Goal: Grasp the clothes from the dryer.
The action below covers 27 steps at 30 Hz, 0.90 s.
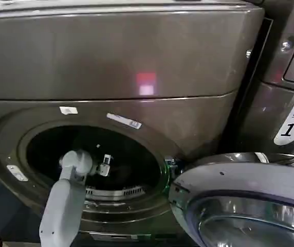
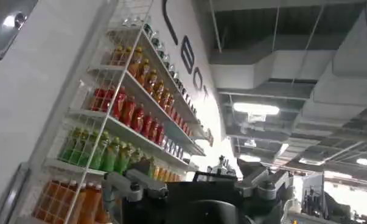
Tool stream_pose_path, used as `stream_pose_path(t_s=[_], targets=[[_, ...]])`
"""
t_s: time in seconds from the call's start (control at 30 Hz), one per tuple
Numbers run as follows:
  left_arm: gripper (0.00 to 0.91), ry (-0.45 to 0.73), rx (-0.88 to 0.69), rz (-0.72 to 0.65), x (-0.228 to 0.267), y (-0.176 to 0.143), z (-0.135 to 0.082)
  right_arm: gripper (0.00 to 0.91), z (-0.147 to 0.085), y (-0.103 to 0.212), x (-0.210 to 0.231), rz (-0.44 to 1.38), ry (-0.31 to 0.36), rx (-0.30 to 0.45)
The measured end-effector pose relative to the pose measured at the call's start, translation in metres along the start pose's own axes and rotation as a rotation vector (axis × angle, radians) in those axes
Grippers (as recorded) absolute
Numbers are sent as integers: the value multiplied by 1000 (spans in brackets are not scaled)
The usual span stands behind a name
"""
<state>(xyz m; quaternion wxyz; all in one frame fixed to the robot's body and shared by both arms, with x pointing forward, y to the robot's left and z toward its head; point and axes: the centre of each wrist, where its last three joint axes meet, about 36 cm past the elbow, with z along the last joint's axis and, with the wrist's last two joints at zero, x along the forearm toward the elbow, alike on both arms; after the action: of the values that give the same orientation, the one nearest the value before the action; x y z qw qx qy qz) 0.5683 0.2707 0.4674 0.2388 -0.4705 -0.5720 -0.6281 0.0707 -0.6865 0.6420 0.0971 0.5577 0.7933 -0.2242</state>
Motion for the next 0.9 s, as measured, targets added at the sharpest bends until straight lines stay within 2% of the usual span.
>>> stream_pose_path(t_s=[0.17,0.3,0.57,0.9], targets=[[0,-23,39,-18,2,1,-1,907,0,0,0,2,1,-3],[0,-88,110,-106,8,7,-9,907,0,1,0,2,-2,-8],[0,-222,361,-461,28,26,-31,907,-3,3,4,-5,-8,-1],[0,-308,734,-861,35,39,-67,907,-6,8,12,-20,-44,11]])
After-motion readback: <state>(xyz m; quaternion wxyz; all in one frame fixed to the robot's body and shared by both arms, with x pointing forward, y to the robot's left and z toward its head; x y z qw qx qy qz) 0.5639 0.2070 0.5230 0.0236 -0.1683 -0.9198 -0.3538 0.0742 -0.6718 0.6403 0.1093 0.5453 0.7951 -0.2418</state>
